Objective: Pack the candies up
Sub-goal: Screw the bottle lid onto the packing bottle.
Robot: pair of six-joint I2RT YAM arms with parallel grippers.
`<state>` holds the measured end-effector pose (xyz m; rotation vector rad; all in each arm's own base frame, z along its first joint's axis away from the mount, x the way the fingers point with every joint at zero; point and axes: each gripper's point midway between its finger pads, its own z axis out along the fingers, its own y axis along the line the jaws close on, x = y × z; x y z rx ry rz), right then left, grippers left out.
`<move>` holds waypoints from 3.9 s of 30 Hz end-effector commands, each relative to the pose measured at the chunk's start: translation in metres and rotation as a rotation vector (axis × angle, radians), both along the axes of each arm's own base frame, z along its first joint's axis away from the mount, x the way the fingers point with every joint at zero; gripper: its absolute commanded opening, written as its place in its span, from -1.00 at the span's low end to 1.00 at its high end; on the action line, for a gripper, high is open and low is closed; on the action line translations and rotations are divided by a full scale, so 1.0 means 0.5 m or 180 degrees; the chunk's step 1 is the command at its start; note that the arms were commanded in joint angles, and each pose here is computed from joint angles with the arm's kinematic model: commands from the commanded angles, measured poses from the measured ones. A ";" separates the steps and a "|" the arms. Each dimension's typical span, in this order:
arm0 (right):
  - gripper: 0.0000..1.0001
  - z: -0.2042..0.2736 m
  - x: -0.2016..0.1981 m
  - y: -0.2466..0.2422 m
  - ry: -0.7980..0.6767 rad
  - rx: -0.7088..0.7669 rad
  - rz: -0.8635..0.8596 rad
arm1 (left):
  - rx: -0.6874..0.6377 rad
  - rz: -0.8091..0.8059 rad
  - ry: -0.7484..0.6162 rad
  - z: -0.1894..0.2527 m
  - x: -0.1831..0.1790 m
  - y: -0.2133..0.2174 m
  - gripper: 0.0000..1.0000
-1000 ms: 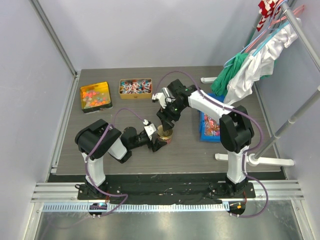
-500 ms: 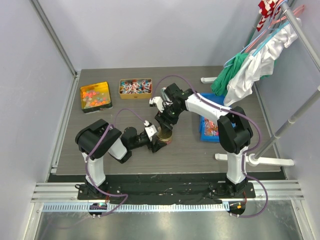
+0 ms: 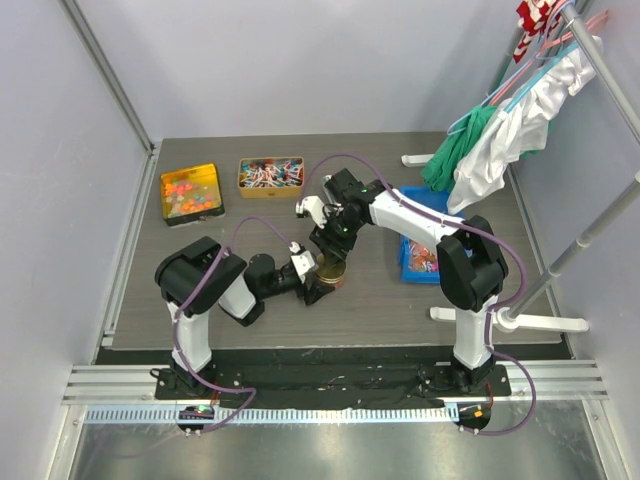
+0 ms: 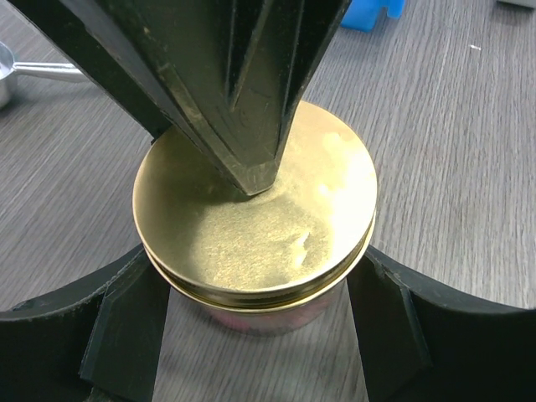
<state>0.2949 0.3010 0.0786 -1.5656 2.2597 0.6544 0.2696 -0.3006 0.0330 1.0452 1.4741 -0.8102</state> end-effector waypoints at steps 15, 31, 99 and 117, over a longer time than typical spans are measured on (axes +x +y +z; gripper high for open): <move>-0.03 -0.041 -0.042 -0.042 0.0261 -0.0344 0.0102 | -0.0321 -0.0080 -0.0340 0.046 0.026 -0.034 -0.22; 0.07 -0.021 -0.018 0.003 0.0357 -0.0156 -0.0051 | -0.0228 -0.0437 -0.0440 0.024 -0.004 -0.044 -0.14; -0.91 -0.025 -0.086 0.004 0.0727 0.0220 0.0034 | -0.0259 -0.0271 -0.0366 0.026 0.016 -0.036 -0.31; -0.98 0.167 -0.014 0.002 -0.0034 0.0669 0.0007 | -0.0262 -0.0275 -0.0361 0.026 0.017 -0.035 -0.32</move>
